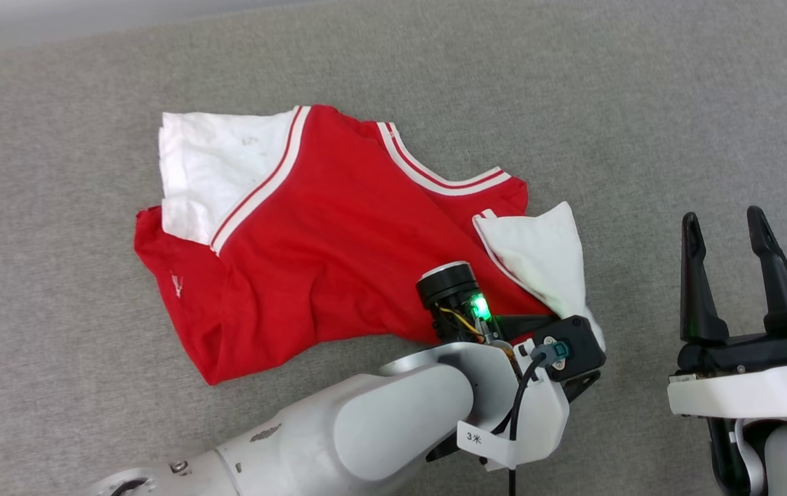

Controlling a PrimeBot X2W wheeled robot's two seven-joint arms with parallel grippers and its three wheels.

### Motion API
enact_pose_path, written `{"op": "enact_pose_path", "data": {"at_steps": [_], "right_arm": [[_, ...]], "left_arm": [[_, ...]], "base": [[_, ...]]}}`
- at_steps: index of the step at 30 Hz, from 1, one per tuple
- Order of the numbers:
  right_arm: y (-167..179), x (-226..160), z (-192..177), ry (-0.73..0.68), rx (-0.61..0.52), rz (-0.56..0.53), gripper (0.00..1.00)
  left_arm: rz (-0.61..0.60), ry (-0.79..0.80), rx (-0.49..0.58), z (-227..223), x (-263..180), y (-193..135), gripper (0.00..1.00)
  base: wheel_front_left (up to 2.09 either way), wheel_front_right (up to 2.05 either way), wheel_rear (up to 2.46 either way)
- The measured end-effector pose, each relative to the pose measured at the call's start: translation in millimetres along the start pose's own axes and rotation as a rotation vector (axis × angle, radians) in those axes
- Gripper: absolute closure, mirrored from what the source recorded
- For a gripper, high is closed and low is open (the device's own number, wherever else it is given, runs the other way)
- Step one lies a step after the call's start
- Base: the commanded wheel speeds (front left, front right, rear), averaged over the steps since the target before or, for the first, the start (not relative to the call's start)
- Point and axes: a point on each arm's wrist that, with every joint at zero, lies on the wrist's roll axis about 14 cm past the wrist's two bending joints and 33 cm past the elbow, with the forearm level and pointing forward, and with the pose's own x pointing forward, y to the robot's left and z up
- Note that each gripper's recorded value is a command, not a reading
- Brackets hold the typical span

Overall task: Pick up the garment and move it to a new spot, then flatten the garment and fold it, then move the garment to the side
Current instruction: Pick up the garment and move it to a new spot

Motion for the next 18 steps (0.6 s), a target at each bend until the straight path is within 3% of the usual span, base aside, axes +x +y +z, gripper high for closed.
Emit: {"op": "enact_pose_path", "data": {"at_steps": [11, 18], "right_arm": [[10.2, -13.9, 23.5, -0.058, 0.003, 0.033, 0.00], [21.6, -24.5, 35.1, -0.087, 0.019, 0.069, 0.00]], "left_arm": [[0.137, -0.245, 0.067, 70.2, -33.4, 15.4, 0.00], [0.403, -0.387, 0.050, 93.2, -91.9, 52.7, 0.00]], "base": [[0.00, 0.00, 0.00], [0.00, 0.00, 0.00]]}}
